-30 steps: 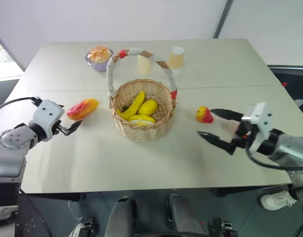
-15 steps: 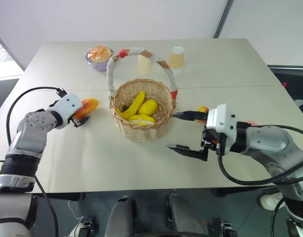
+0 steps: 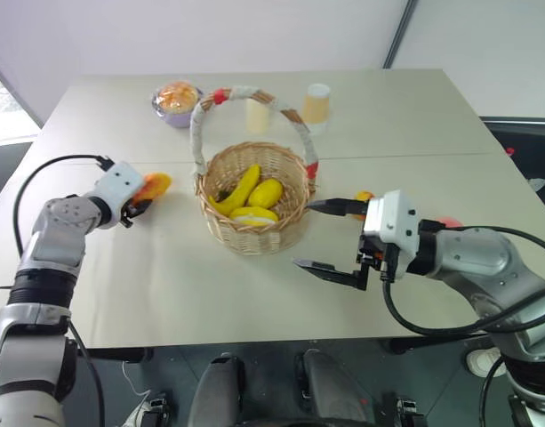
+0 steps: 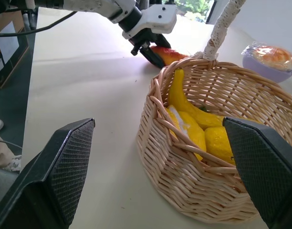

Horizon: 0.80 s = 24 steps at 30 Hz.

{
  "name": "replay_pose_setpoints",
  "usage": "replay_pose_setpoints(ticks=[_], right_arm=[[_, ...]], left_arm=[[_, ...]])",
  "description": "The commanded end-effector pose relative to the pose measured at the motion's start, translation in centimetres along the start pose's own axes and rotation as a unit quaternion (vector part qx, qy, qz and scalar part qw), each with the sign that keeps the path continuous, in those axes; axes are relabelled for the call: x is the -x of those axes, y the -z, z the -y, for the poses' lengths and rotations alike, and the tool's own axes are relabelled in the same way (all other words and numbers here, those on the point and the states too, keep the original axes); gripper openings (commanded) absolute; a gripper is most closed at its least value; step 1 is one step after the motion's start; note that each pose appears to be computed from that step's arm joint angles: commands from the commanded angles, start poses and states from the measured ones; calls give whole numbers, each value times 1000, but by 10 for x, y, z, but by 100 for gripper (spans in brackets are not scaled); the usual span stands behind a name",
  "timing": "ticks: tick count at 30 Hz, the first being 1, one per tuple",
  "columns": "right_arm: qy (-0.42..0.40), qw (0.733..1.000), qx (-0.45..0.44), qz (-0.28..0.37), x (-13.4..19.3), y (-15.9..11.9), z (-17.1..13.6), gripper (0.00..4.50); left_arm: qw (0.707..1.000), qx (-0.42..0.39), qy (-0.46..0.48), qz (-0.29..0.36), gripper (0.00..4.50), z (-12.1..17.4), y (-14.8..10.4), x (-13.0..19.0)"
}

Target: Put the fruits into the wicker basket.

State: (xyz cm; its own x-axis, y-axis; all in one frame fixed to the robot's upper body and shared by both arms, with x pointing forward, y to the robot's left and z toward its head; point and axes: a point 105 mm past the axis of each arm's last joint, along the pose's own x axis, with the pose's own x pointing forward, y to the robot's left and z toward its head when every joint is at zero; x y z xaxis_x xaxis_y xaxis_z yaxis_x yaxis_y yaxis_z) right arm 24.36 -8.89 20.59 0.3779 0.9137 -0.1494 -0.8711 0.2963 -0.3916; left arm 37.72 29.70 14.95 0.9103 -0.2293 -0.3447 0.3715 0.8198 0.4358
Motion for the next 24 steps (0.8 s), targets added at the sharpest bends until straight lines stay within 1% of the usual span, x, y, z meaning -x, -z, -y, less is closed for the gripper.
replay_pose_setpoints(ticks=[1,2,4,5,7,8,10,12,15,18,20,21,22,24], right_arm=[[25,999,27,2,10,-7,14,450],[30,999,28,-1,13,-5,17,450],[38,999,33,-8,18,-3,25,450],[40,999,34,-10,19,-2,27,450],[42,998,36,-11,21,-1,30,450],[41,998,37,-12,21,-1,31,450],[41,998,40,-12,21,-1,33,450],[42,998,42,-12,21,-2,34,450],[56,997,42,-17,24,-2,34,450],[74,996,36,-32,28,3,36,450],[91,995,25,-45,32,8,39,450],[103,993,16,-52,34,12,41,450],[126,989,7,-72,40,23,47,450],[180,977,0,-115,52,47,60,450]], left_arm=[[984,32,76,157,178,9,-60,49],[975,45,124,179,178,24,-68,62],[953,60,224,197,178,59,-82,86],[945,55,254,198,178,73,-88,92],[935,47,281,209,178,90,-104,95],[931,47,286,221,178,97,-115,93],[927,8,283,246,178,117,-139,78],[931,-13,267,251,178,128,-153,62],[933,-16,262,247,178,144,-164,39],[932,-20,274,238,178,152,-163,27],[932,-18,279,231,280,154,-160,20],[933,-18,277,231,313,153,-160,17],[933,-18,272,233,372,152,-161,14],[934,-22,266,239,444,151,-162,10]])
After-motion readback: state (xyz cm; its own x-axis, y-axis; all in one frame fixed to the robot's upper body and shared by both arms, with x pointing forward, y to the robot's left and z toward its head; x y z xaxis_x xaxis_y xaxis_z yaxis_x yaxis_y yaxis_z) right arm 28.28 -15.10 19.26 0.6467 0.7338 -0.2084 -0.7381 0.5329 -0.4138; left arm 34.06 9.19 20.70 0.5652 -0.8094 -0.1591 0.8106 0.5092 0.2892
